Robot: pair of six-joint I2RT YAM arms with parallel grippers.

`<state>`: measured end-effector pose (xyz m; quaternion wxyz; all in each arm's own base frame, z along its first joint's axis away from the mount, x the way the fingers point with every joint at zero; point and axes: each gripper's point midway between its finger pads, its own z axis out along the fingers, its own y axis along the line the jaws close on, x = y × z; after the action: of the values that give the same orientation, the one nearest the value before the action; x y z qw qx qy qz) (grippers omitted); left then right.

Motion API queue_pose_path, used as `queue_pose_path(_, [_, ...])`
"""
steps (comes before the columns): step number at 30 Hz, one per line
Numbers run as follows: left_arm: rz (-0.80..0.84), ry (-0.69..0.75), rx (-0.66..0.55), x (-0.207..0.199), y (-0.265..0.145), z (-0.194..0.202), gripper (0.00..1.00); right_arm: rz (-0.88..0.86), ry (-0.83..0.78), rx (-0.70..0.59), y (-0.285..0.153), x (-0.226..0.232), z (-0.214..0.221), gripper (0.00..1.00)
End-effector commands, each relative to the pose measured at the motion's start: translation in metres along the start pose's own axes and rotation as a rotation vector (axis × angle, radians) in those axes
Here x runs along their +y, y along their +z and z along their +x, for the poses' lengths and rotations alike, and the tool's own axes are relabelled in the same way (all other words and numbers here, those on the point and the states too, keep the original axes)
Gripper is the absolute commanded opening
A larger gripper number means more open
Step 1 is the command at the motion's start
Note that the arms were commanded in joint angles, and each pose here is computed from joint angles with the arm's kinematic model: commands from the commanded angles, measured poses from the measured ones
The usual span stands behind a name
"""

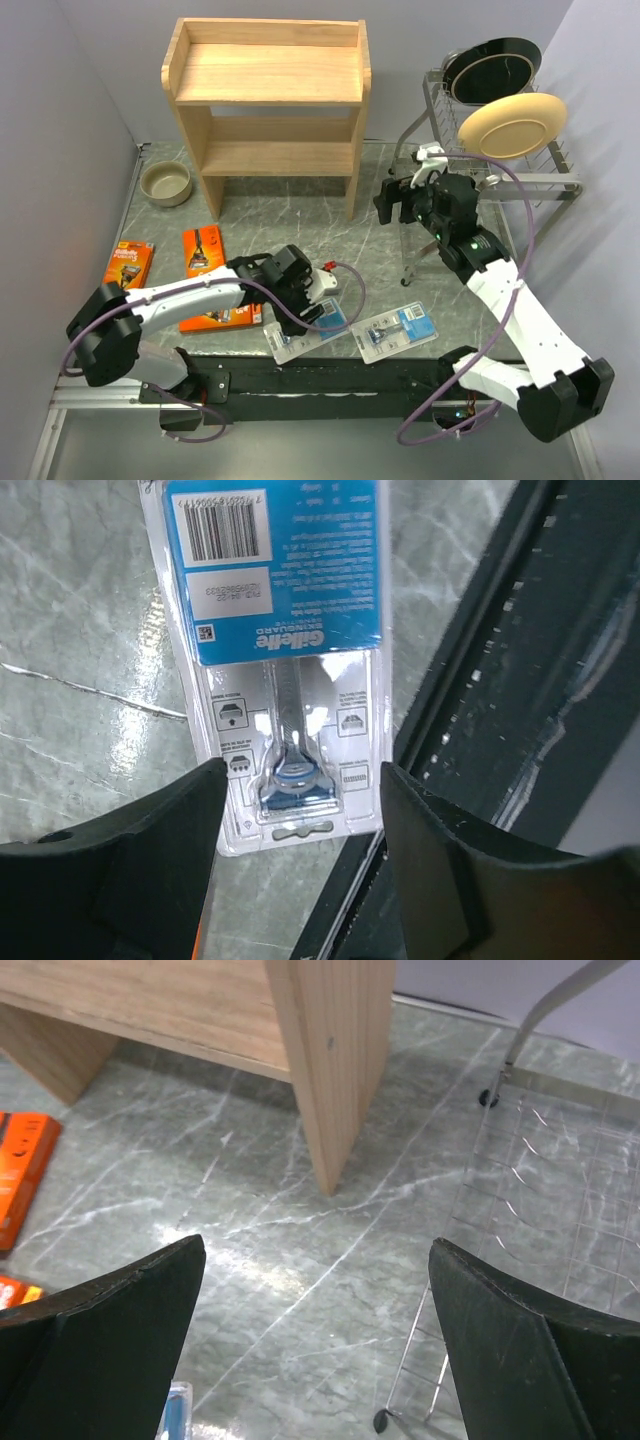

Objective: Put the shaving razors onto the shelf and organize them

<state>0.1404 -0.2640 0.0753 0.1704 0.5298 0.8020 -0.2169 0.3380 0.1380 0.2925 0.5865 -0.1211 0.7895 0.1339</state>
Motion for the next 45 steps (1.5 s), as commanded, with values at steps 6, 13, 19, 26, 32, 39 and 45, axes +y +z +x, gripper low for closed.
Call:
queue_pose_path(6, [-0.099, -0.025, 0.011, 0.013, 0.014, -0.007, 0.64, -0.207, -0.001, -0.178, -0.048, 0.036, -0.042, 1.0])
queue_pose_path(13, [-0.085, -0.029, 0.086, 0.008, 0.026, 0.003, 0.59, -0.324, 0.129, -0.252, -0.077, 0.06, -0.078, 0.99])
queue_pose_path(19, [-0.145, -0.013, 0.141, 0.009, 0.038, 0.012, 0.6, -0.307, 0.167, -0.306, -0.09, 0.059, -0.101, 0.98])
queue_pose_path(26, [-0.13, 0.011, 0.163, 0.009, 0.048, 0.013, 0.53, -0.314, 0.171, -0.349, -0.1, 0.059, -0.112, 0.96])
queue_pose_path(32, [-0.122, 0.0, 0.169, 0.012, 0.049, 0.015, 0.35, -0.294, 0.182, -0.366, -0.095, 0.056, -0.116, 0.95])
queue_pose_path(39, [-0.103, 0.001, 0.131, 0.021, 0.036, 0.006, 0.19, -0.299, 0.172, -0.369, -0.09, 0.057, -0.126, 0.93])
queue_pose_path(45, [-0.175, 0.03, 0.063, 0.042, 0.01, 0.002, 0.1, -0.305, 0.106, -0.331, -0.076, 0.062, -0.12, 0.91])
